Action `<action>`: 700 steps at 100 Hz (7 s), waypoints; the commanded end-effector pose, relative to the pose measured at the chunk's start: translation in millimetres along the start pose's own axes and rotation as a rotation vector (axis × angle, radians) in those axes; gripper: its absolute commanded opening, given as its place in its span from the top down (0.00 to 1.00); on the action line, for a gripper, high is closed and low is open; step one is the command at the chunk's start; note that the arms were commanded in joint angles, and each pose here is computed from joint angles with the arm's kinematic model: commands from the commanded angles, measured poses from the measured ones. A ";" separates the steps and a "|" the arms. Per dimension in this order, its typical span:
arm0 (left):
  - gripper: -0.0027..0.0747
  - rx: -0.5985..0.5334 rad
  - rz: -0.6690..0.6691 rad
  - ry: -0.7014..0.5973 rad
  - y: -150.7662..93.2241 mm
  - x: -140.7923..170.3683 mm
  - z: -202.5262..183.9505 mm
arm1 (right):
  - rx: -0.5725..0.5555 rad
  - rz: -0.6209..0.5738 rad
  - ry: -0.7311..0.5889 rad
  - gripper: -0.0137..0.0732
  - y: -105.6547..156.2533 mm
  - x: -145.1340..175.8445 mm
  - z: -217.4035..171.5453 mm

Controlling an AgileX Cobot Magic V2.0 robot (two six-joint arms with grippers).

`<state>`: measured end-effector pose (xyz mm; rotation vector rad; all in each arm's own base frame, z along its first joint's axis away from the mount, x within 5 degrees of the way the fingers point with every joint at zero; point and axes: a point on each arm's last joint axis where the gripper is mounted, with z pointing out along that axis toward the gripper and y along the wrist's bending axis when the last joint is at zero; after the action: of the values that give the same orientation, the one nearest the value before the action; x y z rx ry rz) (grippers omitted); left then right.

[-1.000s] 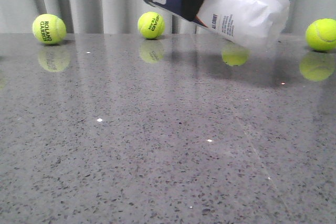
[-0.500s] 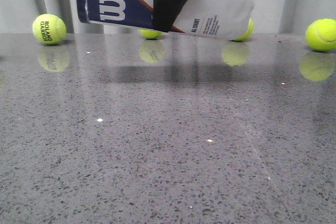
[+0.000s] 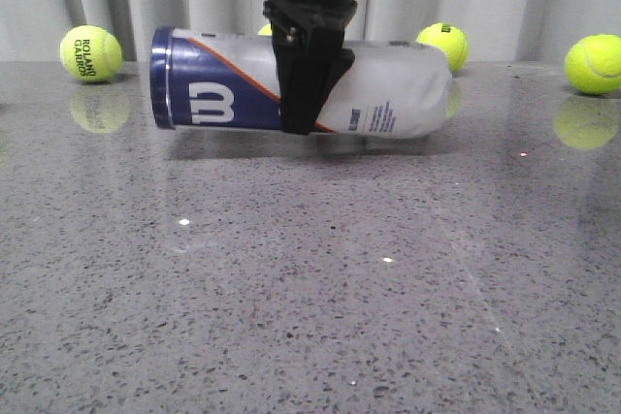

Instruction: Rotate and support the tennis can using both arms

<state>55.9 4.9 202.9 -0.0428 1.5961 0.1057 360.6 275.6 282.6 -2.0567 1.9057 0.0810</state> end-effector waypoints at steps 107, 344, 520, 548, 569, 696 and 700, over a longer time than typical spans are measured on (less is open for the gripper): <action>0.99 -0.012 -0.012 -0.063 0.5 6.4 -0.5 | 0.034 0.023 -0.073 0.10 13.4 -3.8 -66.3; 0.99 -0.023 -0.021 -0.153 1.6 -1.8 -1.4 | 0.716 0.924 -1.010 0.92 312.6 197.9 -166.6; 0.22 0.123 -0.381 0.276 -8.4 -129.8 66.4 | 0.723 0.920 -1.024 0.92 320.3 203.4 -160.5; 0.22 0.332 -0.382 0.534 -27.5 -138.3 109.7 | 0.723 0.920 -1.024 0.92 320.3 203.4 -160.5; 0.22 0.552 -0.465 0.591 -45.5 -138.1 144.9 | 0.723 0.920 -1.024 0.92 320.3 203.4 -160.5; 0.23 1.069 -0.680 0.924 -154.2 -80.5 267.7 | 0.723 0.920 -1.023 0.92 320.4 203.4 -160.4; 0.23 1.073 -0.684 0.925 -156.1 -78.5 268.5 | 0.723 0.920 -1.023 0.92 320.4 203.4 -160.4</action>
<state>341.2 -119.2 242.1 0.2139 2.3723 -1.3851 38.5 20.7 299.1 -0.4040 1.7105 0.4532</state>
